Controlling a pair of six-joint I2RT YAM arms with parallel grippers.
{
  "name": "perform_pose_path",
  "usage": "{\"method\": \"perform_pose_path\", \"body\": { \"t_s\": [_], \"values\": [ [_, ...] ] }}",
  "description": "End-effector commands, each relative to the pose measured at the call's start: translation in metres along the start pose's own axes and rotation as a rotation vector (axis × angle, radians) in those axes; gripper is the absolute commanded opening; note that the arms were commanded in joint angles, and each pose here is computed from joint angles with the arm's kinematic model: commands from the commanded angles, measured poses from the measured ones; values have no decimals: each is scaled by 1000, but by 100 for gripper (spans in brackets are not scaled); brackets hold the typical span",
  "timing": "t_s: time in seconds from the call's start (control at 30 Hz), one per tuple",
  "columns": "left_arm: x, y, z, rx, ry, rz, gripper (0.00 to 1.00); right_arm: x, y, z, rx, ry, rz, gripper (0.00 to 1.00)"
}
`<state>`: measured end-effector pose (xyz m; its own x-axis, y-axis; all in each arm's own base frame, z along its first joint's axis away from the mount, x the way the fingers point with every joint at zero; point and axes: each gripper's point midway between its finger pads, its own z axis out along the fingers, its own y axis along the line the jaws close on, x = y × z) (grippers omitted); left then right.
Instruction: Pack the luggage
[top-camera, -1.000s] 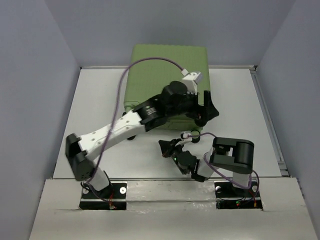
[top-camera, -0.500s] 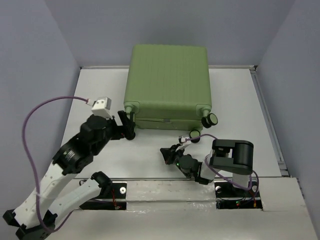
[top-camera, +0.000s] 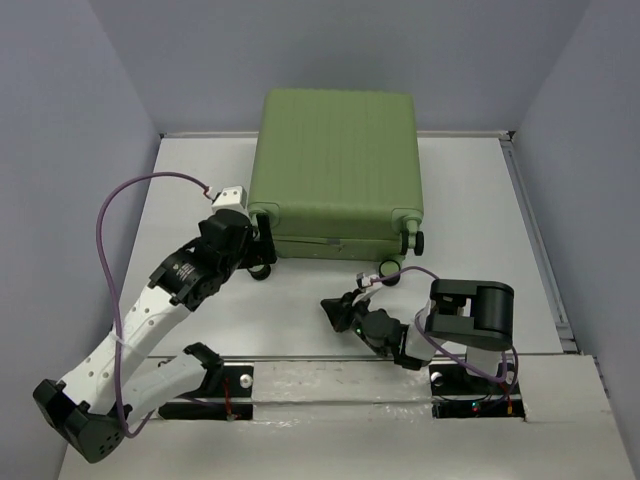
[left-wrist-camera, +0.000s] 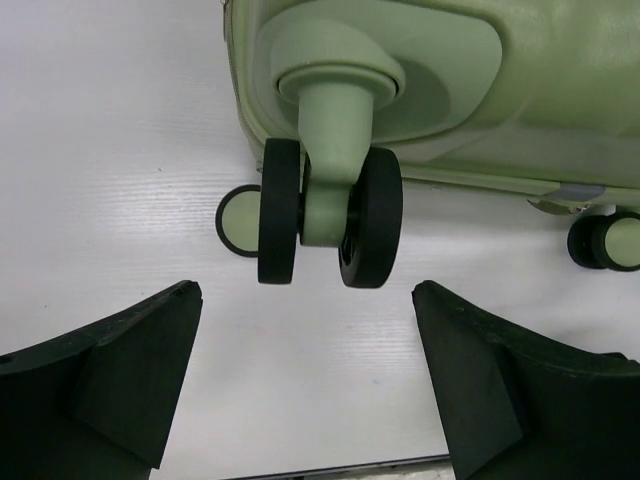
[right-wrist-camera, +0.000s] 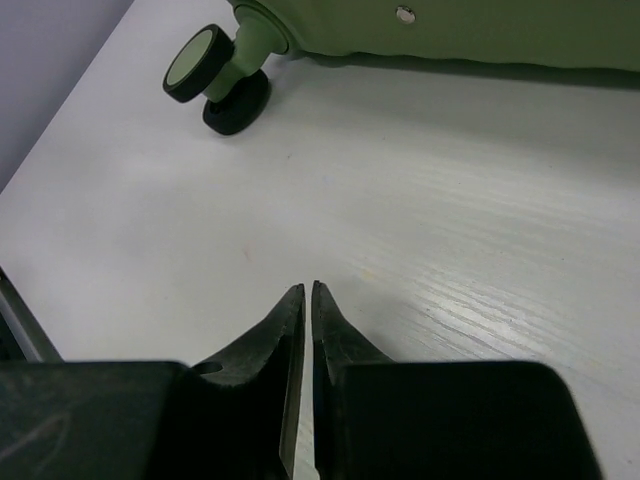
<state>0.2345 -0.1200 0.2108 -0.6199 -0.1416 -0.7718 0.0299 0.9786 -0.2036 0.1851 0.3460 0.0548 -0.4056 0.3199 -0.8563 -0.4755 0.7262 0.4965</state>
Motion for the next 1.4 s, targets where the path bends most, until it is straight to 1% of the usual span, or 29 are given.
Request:
{"method": "perform_pose_path", "body": {
  "t_s": [0.0,0.07,0.17,0.27,0.3,0.37,0.4,0.43,0.47,0.5,0.53,0.57,0.6,0.63,0.67,0.7,0.73,0.8,0.83,0.87,0.93,1.0,1.07,1.13,1.27,1.37],
  "values": [
    [-28,-3,5,-3,-94,2,99,-78,53,-6,-199,-259,195,13],
    [-27,-10,13,23,-83,10,99,-77,55,-6,-206,-256,192,14],
    [-35,-17,18,46,-99,7,95,-76,59,-5,-222,-250,189,14],
    [-36,-25,21,71,-88,15,86,-75,58,-4,-214,-247,186,15],
    [-36,-26,23,75,-86,16,82,-75,56,-5,-207,-248,184,17],
    [-33,-27,25,83,-77,21,76,-77,49,-6,-174,-255,189,25],
    [-30,-26,27,81,-70,24,74,-79,46,-7,-158,-256,195,34],
    [-29,-26,27,80,-69,26,72,-76,41,-7,-134,-242,183,39],
    [-29,-25,27,80,-70,26,64,-85,43,-9,-128,-260,183,44],
    [-27,-24,28,77,-65,29,59,-87,42,-9,-115,-257,168,49],
    [-27,-23,28,75,-65,29,53,-75,33,-6,-66,-205,113,56],
    [-28,-23,28,77,-70,26,38,-89,35,-8,-46,-222,120,59],
    [-29,-23,28,77,-73,26,38,-90,32,-5,-14,-204,94,62],
    [-28,-22,28,77,-75,22,21,-81,28,0,40,-138,23,65],
    [-32,-22,26,84,-90,12,6,-93,35,-1,40,-146,15,66],
    [-33,-23,25,92,-101,3,6,-96,35,-1,55,-134,-13,67],
    [-36,-25,22,112,-123,-8,6,-97,27,1,110,-100,-58,68],
    [-37,-28,20,143,-136,-34,6,-104,22,1,160,-73,-72,71],
    [-30,-31,22,173,-121,-41,6,-109,23,-1,175,-63,-68,74],
    [-35,-35,20,201,-142,-71,6,-111,11,1,234,-31,-89,74],
    [-32,-46,19,268,-142,-94,6,-110,2,-1,290,4,-99,74],
    [-29,-53,18,315,-134,-119,6,-114,-12,2,316,8,-89,71],
    [-28,-65,13,384,-121,-129,6,-112,-20,4,321,35,-59,67],
    [-30,-75,9,438,-121,-134,6,-110,-25,8,307,80,-46,67],
    [-29,-78,7,458,-116,-131,6,-110,-28,15,311,96,-83,67],
    [-28,-79,5,469,-118,-129,6,-110,-38,25,351,96,-98,67]
  ]
}}
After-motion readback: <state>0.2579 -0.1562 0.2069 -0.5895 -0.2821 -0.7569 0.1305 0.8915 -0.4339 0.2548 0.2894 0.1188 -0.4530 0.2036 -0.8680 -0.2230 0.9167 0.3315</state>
